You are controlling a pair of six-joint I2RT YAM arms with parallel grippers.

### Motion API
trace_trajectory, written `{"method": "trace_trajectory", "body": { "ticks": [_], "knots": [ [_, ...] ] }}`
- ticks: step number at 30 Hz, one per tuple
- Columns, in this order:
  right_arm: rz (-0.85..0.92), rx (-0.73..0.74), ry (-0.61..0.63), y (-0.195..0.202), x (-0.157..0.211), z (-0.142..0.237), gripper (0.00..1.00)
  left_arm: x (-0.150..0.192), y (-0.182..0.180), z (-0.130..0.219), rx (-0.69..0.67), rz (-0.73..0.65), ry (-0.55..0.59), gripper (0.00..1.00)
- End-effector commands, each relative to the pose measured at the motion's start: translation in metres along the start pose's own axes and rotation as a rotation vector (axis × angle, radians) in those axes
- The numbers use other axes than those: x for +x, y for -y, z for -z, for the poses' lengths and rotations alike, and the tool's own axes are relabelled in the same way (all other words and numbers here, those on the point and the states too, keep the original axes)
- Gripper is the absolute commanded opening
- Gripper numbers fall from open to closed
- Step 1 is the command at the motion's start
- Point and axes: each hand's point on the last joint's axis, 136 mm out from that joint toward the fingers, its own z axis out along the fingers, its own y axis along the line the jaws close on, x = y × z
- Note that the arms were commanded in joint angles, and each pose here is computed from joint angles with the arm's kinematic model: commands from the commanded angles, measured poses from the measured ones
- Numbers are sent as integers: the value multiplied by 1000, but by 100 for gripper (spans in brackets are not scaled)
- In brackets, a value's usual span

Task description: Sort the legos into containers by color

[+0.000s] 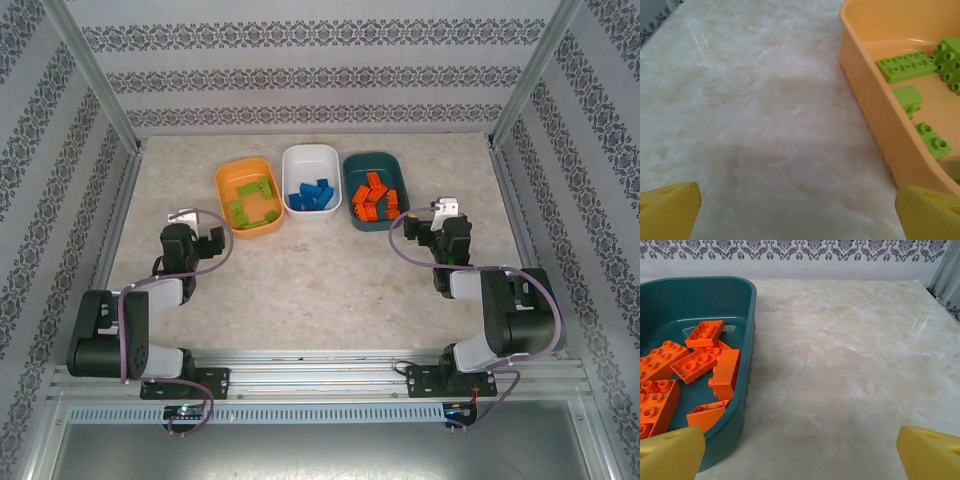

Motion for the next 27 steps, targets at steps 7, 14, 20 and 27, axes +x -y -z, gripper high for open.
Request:
{"method": "trace_trajectory", "body": {
  "ticks": [7, 14, 20, 27],
  "knots": [
    [21, 14, 21, 0, -1, 2, 98, -18, 27, -6, 155, -63, 156, 100],
    [25, 21, 25, -1, -1, 3, 98, -8, 44, -11, 189, -137, 150, 100],
    [27, 23, 29, -1, -1, 3, 98, -8, 40, -12, 161, -132, 155, 100],
    [31, 31, 31, -1, -1, 3, 98, -9, 34, -12, 109, -118, 170, 100]
  ]
}}
